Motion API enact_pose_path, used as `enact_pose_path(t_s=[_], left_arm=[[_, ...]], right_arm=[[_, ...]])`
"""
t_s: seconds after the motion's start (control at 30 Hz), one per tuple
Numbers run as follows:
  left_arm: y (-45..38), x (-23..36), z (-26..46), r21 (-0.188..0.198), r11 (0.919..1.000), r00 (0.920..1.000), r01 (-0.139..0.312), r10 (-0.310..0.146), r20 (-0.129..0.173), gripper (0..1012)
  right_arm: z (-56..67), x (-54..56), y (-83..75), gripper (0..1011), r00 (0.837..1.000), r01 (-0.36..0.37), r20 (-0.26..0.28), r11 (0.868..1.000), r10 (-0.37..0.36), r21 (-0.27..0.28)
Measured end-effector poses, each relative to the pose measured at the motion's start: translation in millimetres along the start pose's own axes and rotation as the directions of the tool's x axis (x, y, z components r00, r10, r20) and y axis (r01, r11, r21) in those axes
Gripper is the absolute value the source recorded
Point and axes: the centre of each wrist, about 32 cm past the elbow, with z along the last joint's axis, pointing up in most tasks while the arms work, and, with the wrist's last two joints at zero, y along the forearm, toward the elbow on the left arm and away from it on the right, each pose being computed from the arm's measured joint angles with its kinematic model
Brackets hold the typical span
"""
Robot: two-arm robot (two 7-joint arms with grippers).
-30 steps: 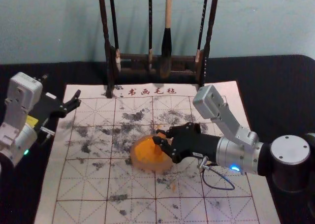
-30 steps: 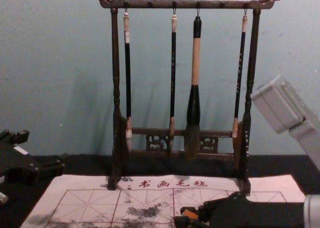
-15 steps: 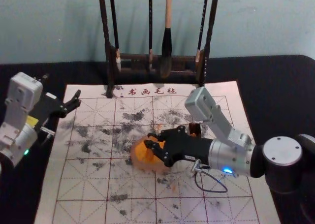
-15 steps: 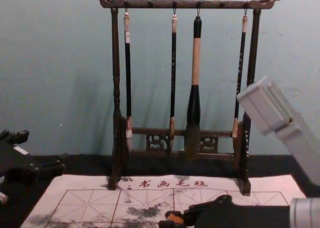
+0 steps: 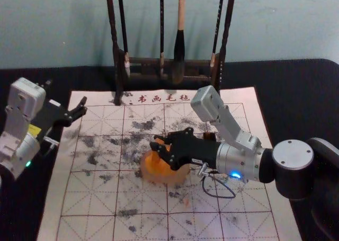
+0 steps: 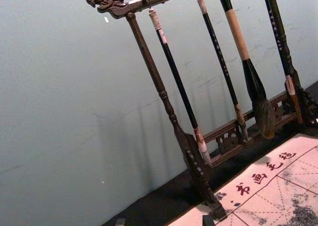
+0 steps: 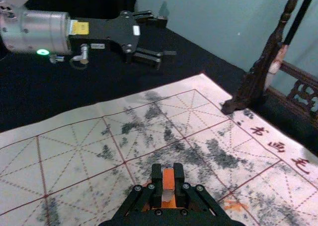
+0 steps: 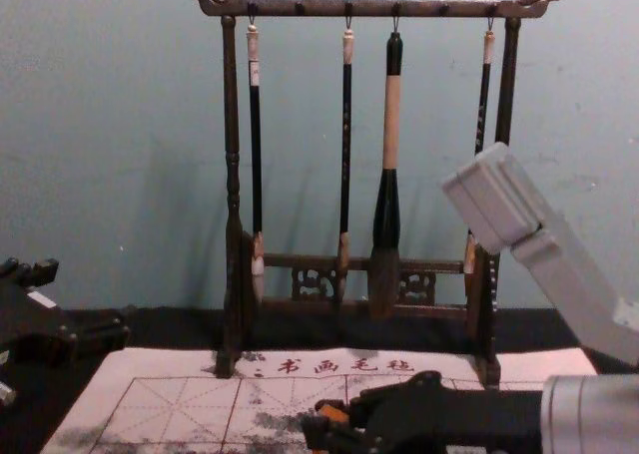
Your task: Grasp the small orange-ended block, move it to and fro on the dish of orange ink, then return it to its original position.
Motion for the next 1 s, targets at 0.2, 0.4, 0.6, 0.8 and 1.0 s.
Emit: enact_pose_path(t_s=[0.2, 0.4, 0.6, 0.8, 1.0], left_arm=[[0.0, 0.0, 0.0, 0.0, 1.0, 1.0, 0.0, 0.0, 0.0, 1001], [0.0, 0.0, 0.0, 0.0, 1.0, 1.0, 0.0, 0.0, 0.0, 1001], [0.0, 0.0, 0.0, 0.0, 1.0, 1.0, 0.0, 0.0, 0.0, 1001], [0.0, 0.0, 0.0, 0.0, 1.0, 1.0, 0.0, 0.0, 0.0, 1001], [0.0, 0.0, 0.0, 0.0, 1.0, 1.0, 0.0, 0.0, 0.0, 1001]], right_arm=[[1.7, 4.5, 2.0, 133, 1.0, 0.025, 0.001, 1.0, -0.025, 0.002], [1.6, 7.1, 1.0, 133, 0.999, 0.041, 0.006, 0.999, -0.041, -0.002], [-0.2, 9.9, -2.7, 133, 0.998, 0.055, 0.009, 0.998, -0.055, -0.01], [-0.9, 12.9, -7.2, 133, 0.997, 0.072, 0.009, 0.997, -0.072, -0.01], [-2.0, 13.5, -11.8, 133, 0.997, 0.078, 0.01, 0.997, -0.078, -0.012]])
